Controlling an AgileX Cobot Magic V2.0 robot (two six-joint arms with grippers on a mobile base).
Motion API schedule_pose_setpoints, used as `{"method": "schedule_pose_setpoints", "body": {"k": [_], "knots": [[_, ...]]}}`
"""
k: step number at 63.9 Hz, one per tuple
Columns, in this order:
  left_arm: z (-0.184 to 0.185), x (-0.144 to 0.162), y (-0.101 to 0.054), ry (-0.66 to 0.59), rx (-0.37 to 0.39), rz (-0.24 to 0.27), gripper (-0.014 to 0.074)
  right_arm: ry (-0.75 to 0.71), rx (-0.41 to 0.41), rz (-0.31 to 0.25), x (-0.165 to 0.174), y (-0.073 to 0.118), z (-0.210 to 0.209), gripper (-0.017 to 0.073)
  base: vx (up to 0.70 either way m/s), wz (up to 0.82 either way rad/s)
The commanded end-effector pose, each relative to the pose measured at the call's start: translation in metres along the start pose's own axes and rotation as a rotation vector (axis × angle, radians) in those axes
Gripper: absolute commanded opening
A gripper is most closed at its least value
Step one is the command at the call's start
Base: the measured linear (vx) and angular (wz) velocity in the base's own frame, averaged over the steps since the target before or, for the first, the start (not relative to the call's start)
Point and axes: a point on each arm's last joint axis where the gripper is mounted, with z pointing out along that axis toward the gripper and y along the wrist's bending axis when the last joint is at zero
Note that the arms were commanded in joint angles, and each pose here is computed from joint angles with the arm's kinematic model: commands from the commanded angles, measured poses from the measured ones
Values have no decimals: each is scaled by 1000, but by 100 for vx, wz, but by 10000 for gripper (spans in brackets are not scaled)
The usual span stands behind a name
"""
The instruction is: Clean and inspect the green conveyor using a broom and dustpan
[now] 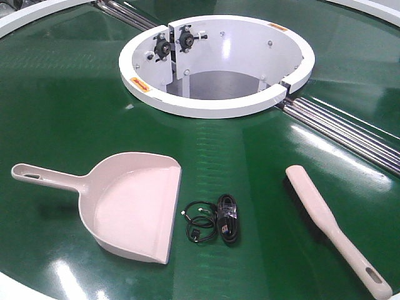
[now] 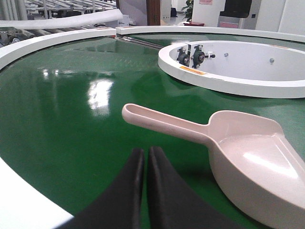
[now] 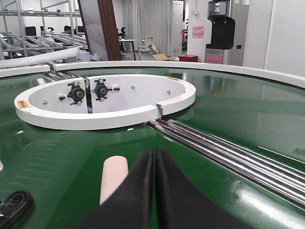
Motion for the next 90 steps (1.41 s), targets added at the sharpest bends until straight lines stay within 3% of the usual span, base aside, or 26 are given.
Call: {"method": "schedule_pose_setpoints", "body": {"k": [1, 22, 32, 39, 51, 65, 78, 90], "knots": [[1, 3, 0, -61, 0, -2, -6, -76, 4, -7, -1, 0, -1, -10, 0, 0], [1, 2, 0, -65, 0, -2, -6, -76, 4, -7, -1, 0, -1, -10, 0, 0], [0, -7, 0, -154, 0, -3, -6, -76, 4, -7, -1, 0, -1, -10, 0, 0], [-7, -32, 0, -349, 1, -3, -6, -76, 4, -7, -1, 0, -1, -10, 0, 0], [-21, -90, 1, -451, 0, -3, -6, -76, 4, -4, -1, 0, -1, -10, 0, 0], [3, -133, 1, -157, 0, -3, -6, -76, 4, -4, -1, 0, -1, -10, 0, 0], [40, -131, 1, 220, -1, 5, -6, -76, 4, -4, -1, 0, -1, -10, 0, 0], [58, -120, 1, 316, 0, 6, -6, -76, 4, -3, -1, 0, -1, -10, 0, 0]]}}
